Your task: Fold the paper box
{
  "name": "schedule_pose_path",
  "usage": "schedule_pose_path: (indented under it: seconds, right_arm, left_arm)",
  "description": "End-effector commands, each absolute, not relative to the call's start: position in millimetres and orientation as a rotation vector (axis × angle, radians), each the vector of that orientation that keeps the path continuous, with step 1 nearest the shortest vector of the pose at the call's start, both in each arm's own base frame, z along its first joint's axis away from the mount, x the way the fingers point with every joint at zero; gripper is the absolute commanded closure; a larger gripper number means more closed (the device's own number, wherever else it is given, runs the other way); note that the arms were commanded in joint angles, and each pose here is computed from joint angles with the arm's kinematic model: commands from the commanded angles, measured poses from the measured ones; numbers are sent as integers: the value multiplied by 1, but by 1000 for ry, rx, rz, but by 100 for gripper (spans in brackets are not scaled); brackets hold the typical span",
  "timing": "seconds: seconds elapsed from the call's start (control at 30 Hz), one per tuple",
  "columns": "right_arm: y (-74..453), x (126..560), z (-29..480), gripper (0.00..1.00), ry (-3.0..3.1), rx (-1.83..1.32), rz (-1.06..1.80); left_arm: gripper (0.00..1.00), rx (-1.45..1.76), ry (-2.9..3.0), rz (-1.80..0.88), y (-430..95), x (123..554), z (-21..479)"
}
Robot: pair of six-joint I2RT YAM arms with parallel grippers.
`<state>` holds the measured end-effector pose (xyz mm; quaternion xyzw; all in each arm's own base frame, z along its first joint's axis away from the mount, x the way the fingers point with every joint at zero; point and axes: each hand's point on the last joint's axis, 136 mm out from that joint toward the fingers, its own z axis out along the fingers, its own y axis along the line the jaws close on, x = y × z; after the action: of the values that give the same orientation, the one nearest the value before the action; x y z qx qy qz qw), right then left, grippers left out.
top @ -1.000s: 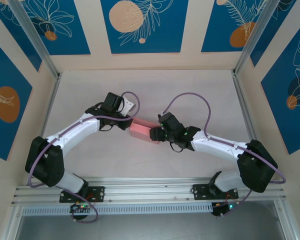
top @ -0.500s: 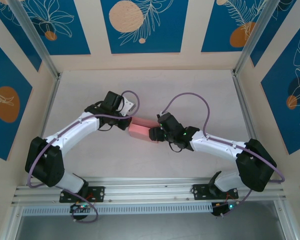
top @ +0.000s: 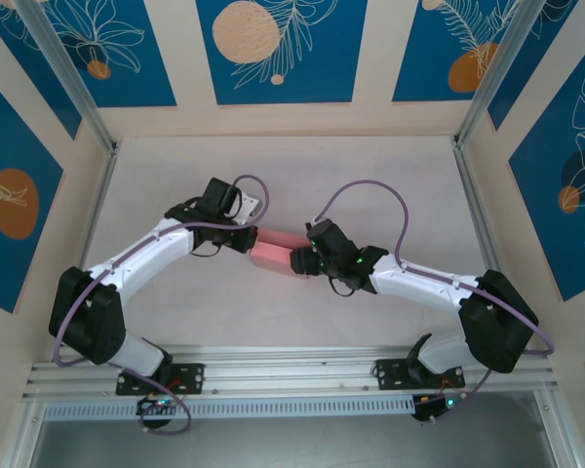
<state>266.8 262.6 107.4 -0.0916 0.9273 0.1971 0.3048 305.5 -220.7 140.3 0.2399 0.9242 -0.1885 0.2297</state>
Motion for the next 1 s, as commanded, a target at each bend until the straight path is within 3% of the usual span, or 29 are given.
schedule_pose_path:
  seconds: [0.0, 0.6, 0.97]
  right_arm:
    - [249, 255, 78, 43, 2563, -248, 414]
    - [251, 257, 77, 44, 2566, -251, 415]
    - [251, 258, 76, 44, 2565, -247, 408]
  left_arm:
    - [100, 672, 2533, -631, -232, 293, 145]
    - [100, 711, 2581, -425, -207, 294, 111]
    - [100, 661, 2594, -568, -219, 283, 101]
